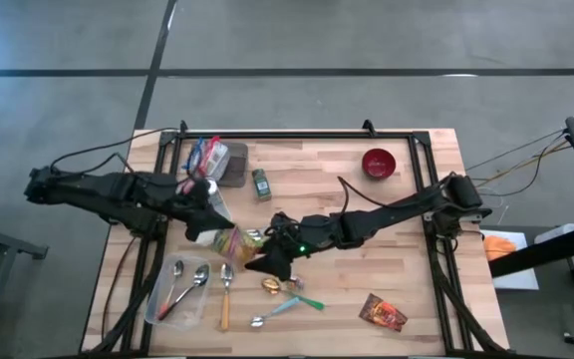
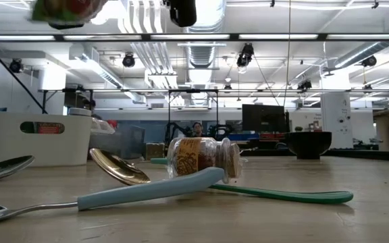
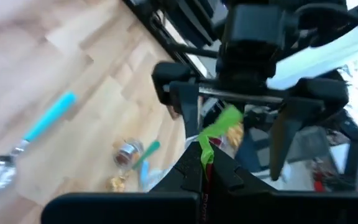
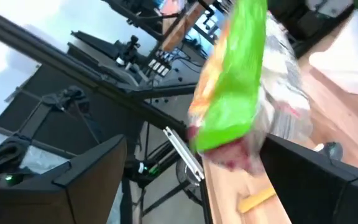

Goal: Pick & Place Food Item
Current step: Put the green noodle pack into the black bin

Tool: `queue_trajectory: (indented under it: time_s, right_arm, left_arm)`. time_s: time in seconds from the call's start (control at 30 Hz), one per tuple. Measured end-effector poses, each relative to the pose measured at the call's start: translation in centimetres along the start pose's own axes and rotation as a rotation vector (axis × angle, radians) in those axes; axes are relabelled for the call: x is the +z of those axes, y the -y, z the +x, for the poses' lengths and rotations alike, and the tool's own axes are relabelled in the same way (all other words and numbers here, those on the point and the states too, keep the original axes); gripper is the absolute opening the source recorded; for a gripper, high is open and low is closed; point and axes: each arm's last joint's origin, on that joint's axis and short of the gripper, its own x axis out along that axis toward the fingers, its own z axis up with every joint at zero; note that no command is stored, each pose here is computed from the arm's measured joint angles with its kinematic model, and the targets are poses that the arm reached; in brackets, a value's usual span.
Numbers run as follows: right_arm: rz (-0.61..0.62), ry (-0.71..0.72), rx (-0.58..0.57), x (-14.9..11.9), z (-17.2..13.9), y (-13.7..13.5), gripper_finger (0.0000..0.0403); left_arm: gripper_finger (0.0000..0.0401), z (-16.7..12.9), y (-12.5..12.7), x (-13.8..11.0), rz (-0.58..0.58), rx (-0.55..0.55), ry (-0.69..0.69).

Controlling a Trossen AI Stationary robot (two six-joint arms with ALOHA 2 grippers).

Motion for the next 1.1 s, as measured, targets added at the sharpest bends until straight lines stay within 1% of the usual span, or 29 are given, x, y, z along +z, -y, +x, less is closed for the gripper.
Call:
queue_trajectory:
  time_s: [0.13,0.33,0.5,0.6,0.7,0.87,1.1]
  right_arm:
    - [0.011,-0.029,-0.030,-0.3,-0.2,0.1,0.0359]
    - [0.024,-0.047,-0.028,-0.7,-0.2,-0.1,0.0359]
    - [0.048,-0.076,-0.022,-1.8,-0.3,-0.7,0.0359]
    - [0.073,-0.093,-0.017,-2.5,-0.3,-1.2,0.0359]
    - [0.086,-0.092,-0.018,-3.3,-0.4,-1.7,0.0359]
    - [0.064,-0.115,0.011,-4.3,-0.9,-2.9,0.0359]
    - [0.050,-0.137,0.034,-5.2,-1.6,-4.1,0.0359]
  left_arm:
    - [0.0000,-1.3,0.7,1.4,0.036,0.056,0.063]
    - [0.0000,-3.3,1.3,3.7,0.064,0.129,0.163]
    - [0.0000,-4.7,0.5,5.5,0.085,0.226,0.252]
    - [0.0000,-5.2,-0.7,6.6,0.064,0.293,0.310]
    - [0.0000,-5.5,-2.3,7.7,0.031,0.391,0.336]
    - [0.0000,-5.4,-5.5,9.6,-0.034,0.524,0.321]
    - [0.0000,-4.4,-9.2,11.9,-0.065,0.619,0.266]
